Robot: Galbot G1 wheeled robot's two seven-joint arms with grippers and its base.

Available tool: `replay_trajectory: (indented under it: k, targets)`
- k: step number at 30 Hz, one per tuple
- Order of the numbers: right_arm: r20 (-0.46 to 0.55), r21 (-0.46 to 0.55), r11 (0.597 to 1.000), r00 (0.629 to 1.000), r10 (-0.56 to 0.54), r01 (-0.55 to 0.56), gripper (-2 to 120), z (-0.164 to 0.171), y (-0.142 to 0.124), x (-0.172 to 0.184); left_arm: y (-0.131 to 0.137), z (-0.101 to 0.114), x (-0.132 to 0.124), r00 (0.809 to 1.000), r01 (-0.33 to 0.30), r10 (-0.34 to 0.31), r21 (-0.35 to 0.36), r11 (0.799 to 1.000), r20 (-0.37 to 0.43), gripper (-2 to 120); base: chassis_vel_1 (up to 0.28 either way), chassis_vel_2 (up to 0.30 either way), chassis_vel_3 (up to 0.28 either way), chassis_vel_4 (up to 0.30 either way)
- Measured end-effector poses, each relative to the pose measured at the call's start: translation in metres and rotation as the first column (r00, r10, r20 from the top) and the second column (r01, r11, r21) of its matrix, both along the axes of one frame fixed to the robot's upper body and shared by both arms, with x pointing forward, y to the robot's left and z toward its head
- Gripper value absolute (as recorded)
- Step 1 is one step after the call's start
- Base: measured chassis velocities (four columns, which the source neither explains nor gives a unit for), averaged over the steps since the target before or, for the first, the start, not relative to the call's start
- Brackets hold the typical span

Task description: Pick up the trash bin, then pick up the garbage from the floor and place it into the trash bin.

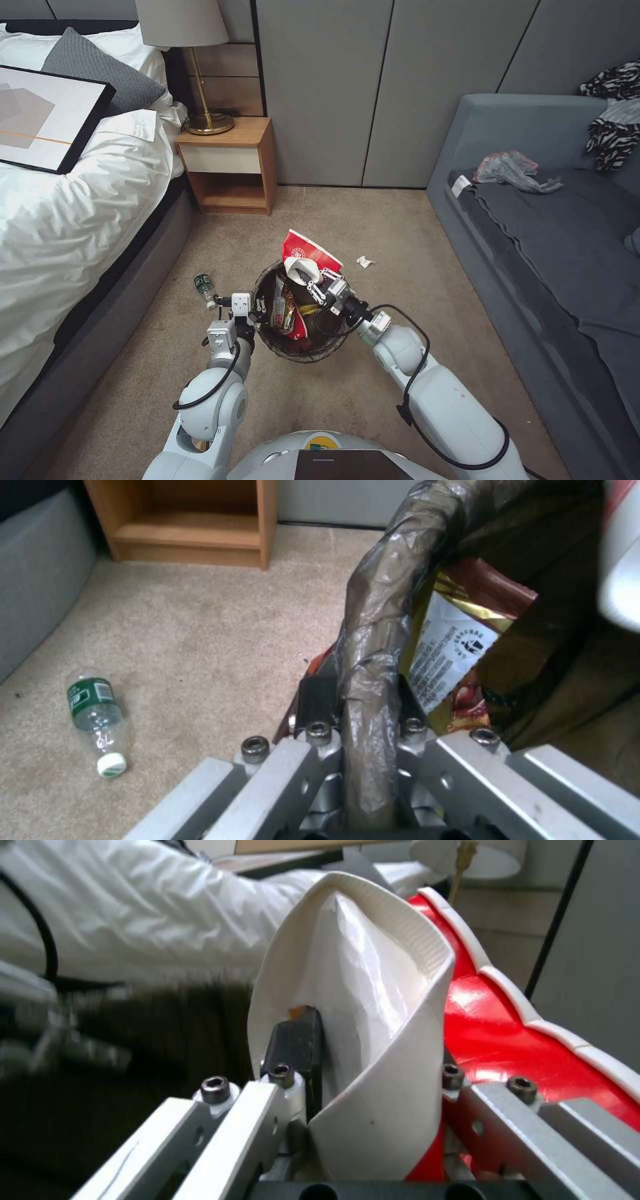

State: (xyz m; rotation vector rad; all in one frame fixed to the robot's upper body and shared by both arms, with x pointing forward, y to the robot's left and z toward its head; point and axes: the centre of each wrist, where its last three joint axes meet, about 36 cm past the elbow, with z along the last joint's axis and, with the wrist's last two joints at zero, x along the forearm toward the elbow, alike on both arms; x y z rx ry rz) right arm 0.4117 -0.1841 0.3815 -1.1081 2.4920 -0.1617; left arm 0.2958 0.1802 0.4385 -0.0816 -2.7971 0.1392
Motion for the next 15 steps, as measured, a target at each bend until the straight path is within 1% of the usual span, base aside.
replay_trajectory:
  k: [3,5,6,7,9,10,12,13,14,15]
  targets:
    - [-0.015,-0.012,1.000,1.000,0.007,-0.007,18,-0.008,0.005,0.001,-0.001,0.000,0.000,1.000,0.001,-0.001,0.001,1.000,0.000,0,0.000,0.000,0.000,0.000]
    - [-0.050,-0.042,0.999,0.999,0.005,-0.008,17,-0.027,0.009,0.003,-0.001,-0.001,0.000,1.000,0.002,-0.002,0.002,1.000,0.000,0,0.000,0.000,0.000,0.000]
    - [-0.050,-0.042,0.999,0.999,0.005,-0.008,17,-0.027,0.009,0.003,-0.001,-0.001,0.000,1.000,0.002,-0.002,0.002,1.000,0.000,0,0.000,0.000,0.000,0.000]
    - [-0.066,-0.054,0.999,0.998,0.002,-0.006,16,-0.038,0.010,0.004,-0.002,-0.001,0.000,1.000,0.003,-0.003,0.002,1.000,-0.001,0,0.000,0.000,0.000,0.000]
    - [-0.090,-0.072,0.997,0.996,-0.006,-0.001,21,-0.053,0.010,0.004,-0.002,-0.001,0.001,1.000,0.003,-0.003,0.001,1.000,0.001,0,0.000,0.000,0.000,0.000]
    - [-0.090,-0.072,0.997,0.996,-0.006,-0.001,21,-0.053,0.010,0.004,-0.002,-0.001,0.001,1.000,0.003,-0.003,0.001,1.000,0.001,0,0.000,0.000,0.000,0.000]
    - [-0.103,-0.083,0.997,0.995,-0.012,0.004,32,-0.061,0.008,0.005,-0.001,0.000,0.001,1.000,0.000,0.000,0.002,1.000,0.002,0,0.000,0.000,0.000,0.000]
    - [-0.108,-0.091,0.996,0.994,-0.016,0.006,35,-0.065,0.006,0.005,-0.001,0.000,0.002,1.000,0.000,0.000,0.002,1.000,0.003,0,0.000,0.000,0.000,0.000]
    - [-0.108,-0.091,0.996,0.994,-0.016,0.006,35,-0.065,0.006,0.005,-0.001,0.000,0.002,1.000,0.000,0.000,0.002,1.000,0.003,0,0.000,0.000,0.000,0.000]
    - [-0.111,-0.094,0.995,0.994,-0.018,0.007,39,-0.067,0.006,0.004,-0.001,0.000,0.002,1.000,0.000,0.000,0.001,1.000,0.003,0,0.000,0.000,0.000,0.000]
